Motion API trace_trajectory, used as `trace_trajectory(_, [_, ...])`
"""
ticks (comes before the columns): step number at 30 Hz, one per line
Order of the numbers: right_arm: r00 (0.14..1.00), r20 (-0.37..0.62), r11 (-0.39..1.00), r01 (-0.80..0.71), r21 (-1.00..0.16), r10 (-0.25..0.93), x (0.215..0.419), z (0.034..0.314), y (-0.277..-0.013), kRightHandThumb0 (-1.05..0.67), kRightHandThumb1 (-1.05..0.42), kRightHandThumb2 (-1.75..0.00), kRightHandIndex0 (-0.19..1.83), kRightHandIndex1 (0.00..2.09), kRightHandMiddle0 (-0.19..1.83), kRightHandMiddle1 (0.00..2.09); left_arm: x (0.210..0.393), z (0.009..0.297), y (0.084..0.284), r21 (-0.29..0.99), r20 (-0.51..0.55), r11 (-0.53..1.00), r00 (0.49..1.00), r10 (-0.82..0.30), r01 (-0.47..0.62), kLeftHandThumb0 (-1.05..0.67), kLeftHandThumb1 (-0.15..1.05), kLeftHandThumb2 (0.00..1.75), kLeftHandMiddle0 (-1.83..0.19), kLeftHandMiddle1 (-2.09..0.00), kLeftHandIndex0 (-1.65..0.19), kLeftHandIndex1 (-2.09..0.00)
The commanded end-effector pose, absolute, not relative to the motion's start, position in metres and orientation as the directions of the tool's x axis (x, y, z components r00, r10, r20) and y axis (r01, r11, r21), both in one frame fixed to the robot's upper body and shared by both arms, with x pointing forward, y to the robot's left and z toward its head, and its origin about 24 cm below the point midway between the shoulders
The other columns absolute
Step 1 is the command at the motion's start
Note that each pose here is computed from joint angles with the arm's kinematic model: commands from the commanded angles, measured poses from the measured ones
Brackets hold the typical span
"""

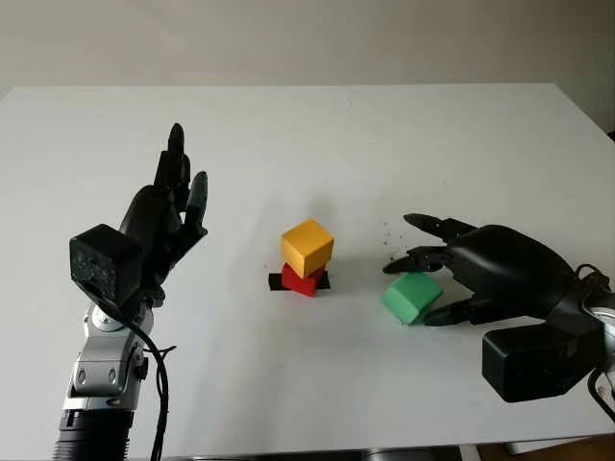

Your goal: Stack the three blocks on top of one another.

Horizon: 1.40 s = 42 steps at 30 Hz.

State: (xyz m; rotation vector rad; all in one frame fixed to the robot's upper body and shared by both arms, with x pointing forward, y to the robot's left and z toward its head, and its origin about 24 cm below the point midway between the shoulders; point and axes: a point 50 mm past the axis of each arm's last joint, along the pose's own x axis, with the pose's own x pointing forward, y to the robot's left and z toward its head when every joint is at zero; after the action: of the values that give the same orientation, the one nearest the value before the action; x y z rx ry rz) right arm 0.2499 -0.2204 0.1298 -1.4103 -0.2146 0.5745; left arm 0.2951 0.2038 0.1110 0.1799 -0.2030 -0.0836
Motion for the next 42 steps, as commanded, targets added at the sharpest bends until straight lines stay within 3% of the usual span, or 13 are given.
trace_trajectory(1, [0.854, -0.159, 0.085, -0.230, -0.970, 0.495, 0.251, 0.133, -0.223, -0.36, -0.93, -0.06, 0.26, 0.07, 0.55, 1.06, 0.296, 0.112, 0.204, 0.181, 0.202, 0.982, 0.975, -0.094, 0.057, -0.74, 1.05, 0.67, 0.19, 0.00, 0.19, 0.00])
trace_trajectory(13, [0.862, -0.132, 0.105, -0.209, -0.972, 0.489, 0.258, 0.143, -0.226, -0.33, -0.94, -0.06, 0.28, 0.06, 0.47, 1.17, 0.296, 0.112, 0.203, 0.181, 0.205, 0.982, 0.975, -0.087, 0.049, -0.72, 1.05, 0.68, 0.19, -0.01, 0.19, 0.00])
trace_trajectory(21, [0.862, -0.048, 0.223, -0.184, -0.957, 0.505, 0.282, 0.176, -0.222, -0.36, -0.92, -0.05, 0.29, 0.06, 0.49, 1.19, 0.298, 0.112, 0.201, 0.169, 0.215, 0.984, 0.972, -0.093, 0.057, -0.72, 1.05, 0.68, 0.19, -0.01, 0.19, 0.00])
trace_trajectory(33, [0.754, -0.011, 0.226, -0.211, -0.951, 0.657, 0.325, 0.257, -0.173, -0.39, -0.89, -0.05, 0.31, 0.07, 0.54, 1.26, 0.297, 0.112, 0.202, 0.177, 0.201, 0.982, 0.975, -0.097, 0.061, -0.75, 1.05, 0.68, 0.19, 0.00, 0.19, 0.00])
trace_trajectory(42, [0.691, -0.074, 0.265, -0.372, -0.890, 0.719, 0.343, 0.275, -0.146, -0.45, -0.89, -0.06, 0.32, 0.07, 0.49, 1.39, 0.295, 0.111, 0.203, 0.171, 0.194, 0.984, 0.978, -0.080, 0.047, -0.74, 1.05, 0.69, 0.19, 0.00, 0.19, 0.00])
